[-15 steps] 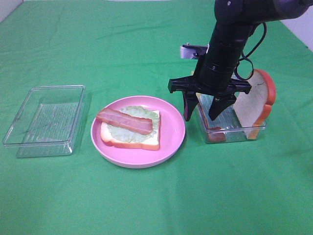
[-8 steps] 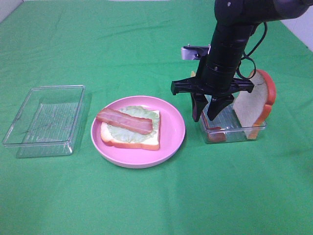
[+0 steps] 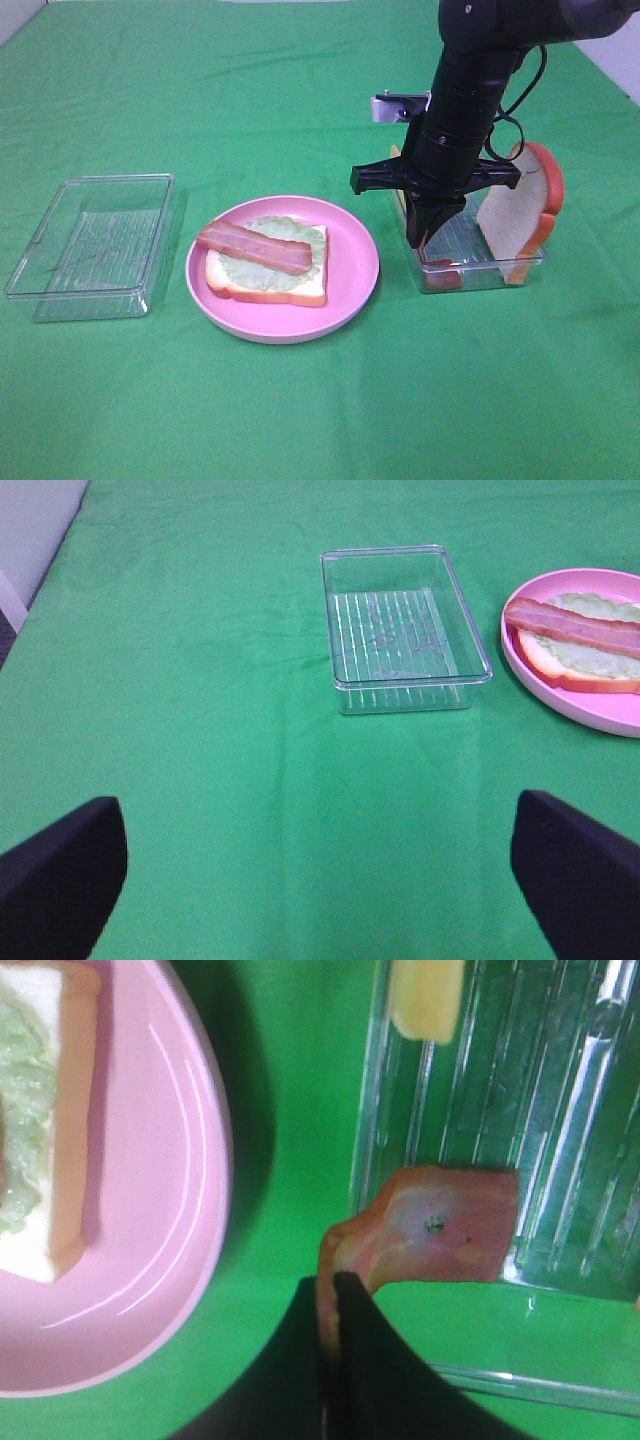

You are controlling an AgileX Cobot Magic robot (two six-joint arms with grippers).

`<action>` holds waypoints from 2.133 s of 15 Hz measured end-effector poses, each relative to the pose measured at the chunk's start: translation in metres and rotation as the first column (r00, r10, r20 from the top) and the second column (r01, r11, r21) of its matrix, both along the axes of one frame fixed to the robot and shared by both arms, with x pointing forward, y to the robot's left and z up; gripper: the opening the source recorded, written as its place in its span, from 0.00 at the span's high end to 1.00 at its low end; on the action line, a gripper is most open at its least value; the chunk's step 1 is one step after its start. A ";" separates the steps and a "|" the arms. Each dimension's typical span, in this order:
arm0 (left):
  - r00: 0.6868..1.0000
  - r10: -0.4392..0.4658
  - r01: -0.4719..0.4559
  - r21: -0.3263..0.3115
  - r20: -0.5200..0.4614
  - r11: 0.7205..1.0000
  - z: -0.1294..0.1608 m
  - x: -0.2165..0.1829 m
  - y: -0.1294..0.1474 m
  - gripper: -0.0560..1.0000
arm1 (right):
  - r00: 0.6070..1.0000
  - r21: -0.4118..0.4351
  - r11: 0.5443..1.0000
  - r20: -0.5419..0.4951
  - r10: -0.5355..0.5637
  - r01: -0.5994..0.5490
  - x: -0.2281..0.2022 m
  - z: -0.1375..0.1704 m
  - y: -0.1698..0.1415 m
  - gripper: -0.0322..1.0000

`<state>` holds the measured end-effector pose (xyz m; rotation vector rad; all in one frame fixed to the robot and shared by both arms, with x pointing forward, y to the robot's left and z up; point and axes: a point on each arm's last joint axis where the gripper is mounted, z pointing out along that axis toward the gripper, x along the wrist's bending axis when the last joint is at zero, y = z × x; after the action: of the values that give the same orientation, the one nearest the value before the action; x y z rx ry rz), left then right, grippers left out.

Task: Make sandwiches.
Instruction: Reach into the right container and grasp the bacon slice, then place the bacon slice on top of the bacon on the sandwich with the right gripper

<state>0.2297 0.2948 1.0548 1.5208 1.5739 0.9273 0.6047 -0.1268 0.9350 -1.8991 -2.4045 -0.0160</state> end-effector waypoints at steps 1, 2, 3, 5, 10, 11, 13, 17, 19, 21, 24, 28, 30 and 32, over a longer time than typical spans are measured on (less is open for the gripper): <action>1.000 0.000 0.000 0.000 0.000 1.000 0.000 0.000 0.000 0.02 | 1.000 -0.002 1.000 -0.006 0.000 0.000 -0.001 0.000 0.000 0.95; 1.000 0.000 0.000 0.000 0.000 1.000 0.000 0.000 0.000 0.02 | 1.000 -0.002 1.000 -0.008 0.000 0.000 -0.002 0.004 -0.001 0.95; 1.000 0.000 0.000 0.000 0.000 1.000 0.000 0.000 0.000 0.02 | 1.000 0.005 1.000 -0.007 -0.003 0.003 -0.004 0.012 -0.001 0.95; 1.000 0.000 0.000 0.000 0.000 1.000 0.000 0.000 0.000 0.02 | 1.000 0.053 0.998 0.012 -0.017 0.016 -0.010 0.035 0.000 0.95; 1.000 0.000 0.000 0.000 0.000 1.000 0.000 0.000 0.000 0.02 | 0.998 0.354 0.935 0.039 -0.039 0.023 -0.033 0.099 0.017 0.95; 1.000 0.000 0.000 0.000 0.000 1.000 0.000 0.000 0.000 0.02 | 0.998 0.405 0.914 0.059 -0.022 -0.004 -0.034 0.101 0.027 0.95; 1.000 0.000 0.000 0.000 0.000 1.000 0.000 0.000 0.000 0.02 | 0.995 0.480 0.876 0.102 -0.008 -0.042 -0.036 0.100 0.047 0.95; 1.000 0.000 0.000 0.000 0.000 1.000 0.000 0.000 0.000 0.02 | 0.992 0.557 0.823 0.119 0.052 -0.110 -0.041 0.077 0.089 0.95; 1.000 0.000 0.000 0.000 0.000 1.000 0.000 0.000 0.000 0.02 | 0.992 0.587 0.800 0.101 0.077 -0.122 -0.043 0.062 0.105 0.95; 1.000 0.000 0.000 0.000 0.000 1.000 0.000 0.000 0.000 0.02 | 0.992 0.625 0.771 0.078 0.095 -0.123 -0.042 0.052 0.119 0.95; 1.000 0.000 0.000 0.000 0.000 1.000 0.000 0.000 0.000 0.02 | 0.992 0.640 0.758 0.080 0.096 -0.125 -0.032 0.039 0.127 0.95; 1.000 0.000 0.000 0.000 0.000 1.000 0.000 0.000 0.000 0.02 | 0.994 0.609 0.786 0.057 0.092 -0.108 -0.025 0.012 0.130 0.95; 1.000 0.000 0.000 0.000 0.000 1.000 0.000 0.000 0.000 0.02 | 0.990 0.568 0.811 0.069 0.119 -0.138 -0.024 0.003 0.127 0.95; 1.000 0.000 0.000 0.000 0.000 1.000 0.000 0.000 0.000 0.02 | 0.987 0.541 0.826 0.084 0.135 -0.159 -0.024 0.002 0.124 0.95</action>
<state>0.2297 0.2948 1.0548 1.5208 1.5739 0.9273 0.5811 -0.0025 0.9367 -1.4560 -2.2285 -0.6671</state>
